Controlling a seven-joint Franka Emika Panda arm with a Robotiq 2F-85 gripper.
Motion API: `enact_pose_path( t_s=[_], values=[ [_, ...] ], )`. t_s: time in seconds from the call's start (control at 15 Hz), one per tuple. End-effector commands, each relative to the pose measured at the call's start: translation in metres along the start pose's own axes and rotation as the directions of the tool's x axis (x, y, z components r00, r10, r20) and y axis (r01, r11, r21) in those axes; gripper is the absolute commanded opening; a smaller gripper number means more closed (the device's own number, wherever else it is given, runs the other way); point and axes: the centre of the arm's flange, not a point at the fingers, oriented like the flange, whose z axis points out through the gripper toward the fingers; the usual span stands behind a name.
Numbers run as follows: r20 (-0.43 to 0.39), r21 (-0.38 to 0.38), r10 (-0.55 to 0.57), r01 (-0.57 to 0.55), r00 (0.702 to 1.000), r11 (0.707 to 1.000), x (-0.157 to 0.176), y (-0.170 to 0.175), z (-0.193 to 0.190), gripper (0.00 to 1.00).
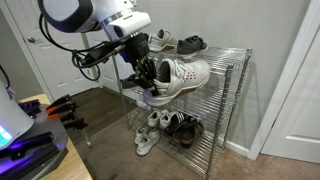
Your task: Remove the grey shoe on the right side of the middle rack and put it on the top rack
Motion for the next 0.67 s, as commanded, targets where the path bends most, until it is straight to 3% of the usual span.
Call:
enact_pose_path(
  t_s=[0.0, 0.6],
  values=[
    [-0.063, 0.067, 0.016, -0.012, 0.998, 0.998, -0.004, -0.022, -0.062, 0.06],
    [-0.127, 0.124, -0.009, 0.025, 0.992, 0.992, -0.006, -0.049, -0.067, 0.06]
  ],
)
